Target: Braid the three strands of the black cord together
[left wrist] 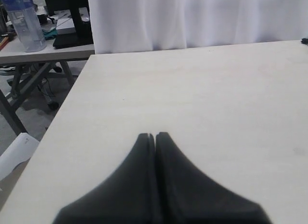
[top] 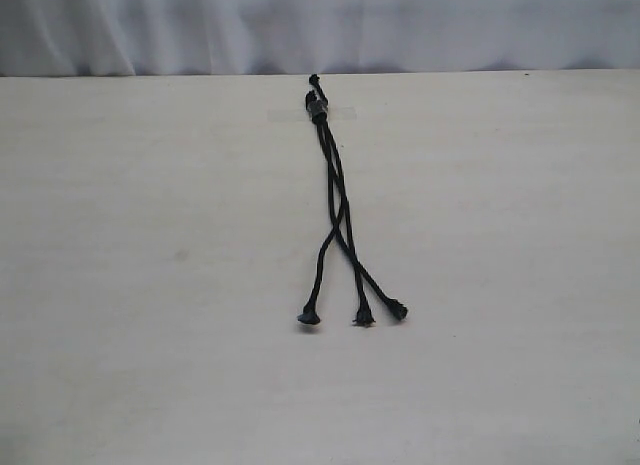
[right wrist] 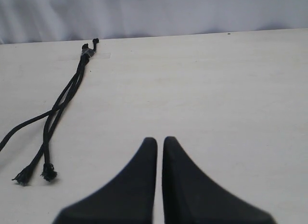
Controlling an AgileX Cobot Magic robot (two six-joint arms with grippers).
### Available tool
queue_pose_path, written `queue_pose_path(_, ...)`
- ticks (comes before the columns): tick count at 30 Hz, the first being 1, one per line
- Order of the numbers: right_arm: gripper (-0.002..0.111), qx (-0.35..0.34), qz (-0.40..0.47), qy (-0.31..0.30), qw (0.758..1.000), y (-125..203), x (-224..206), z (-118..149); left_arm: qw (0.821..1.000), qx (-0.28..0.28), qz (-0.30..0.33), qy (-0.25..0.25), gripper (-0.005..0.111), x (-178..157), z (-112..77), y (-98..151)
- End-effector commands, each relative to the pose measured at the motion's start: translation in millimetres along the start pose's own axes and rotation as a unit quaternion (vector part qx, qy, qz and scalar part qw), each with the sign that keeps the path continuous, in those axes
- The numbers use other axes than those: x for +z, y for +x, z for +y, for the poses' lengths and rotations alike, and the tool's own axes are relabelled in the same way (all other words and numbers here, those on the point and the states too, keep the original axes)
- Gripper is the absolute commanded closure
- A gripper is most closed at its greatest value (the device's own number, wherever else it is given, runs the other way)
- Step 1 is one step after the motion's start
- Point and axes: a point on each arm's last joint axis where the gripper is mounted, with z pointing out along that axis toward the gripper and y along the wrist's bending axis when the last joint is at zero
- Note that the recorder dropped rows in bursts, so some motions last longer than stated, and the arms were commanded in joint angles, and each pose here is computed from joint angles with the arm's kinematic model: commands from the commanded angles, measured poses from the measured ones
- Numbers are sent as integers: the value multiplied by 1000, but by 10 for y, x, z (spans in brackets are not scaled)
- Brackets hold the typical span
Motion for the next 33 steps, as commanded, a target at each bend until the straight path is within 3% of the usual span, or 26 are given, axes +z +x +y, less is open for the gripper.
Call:
queue_pose_path(1, 104, -9, -9, -1, 1000, -6, 0, -1, 1000, -2, 0, 0, 107, 1, -1, 8)
queue_pose_path(33, 104, -9, -9, -1, 1000, -6, 0, -1, 1000, 5, -3, -3, 107, 1, 4, 2)
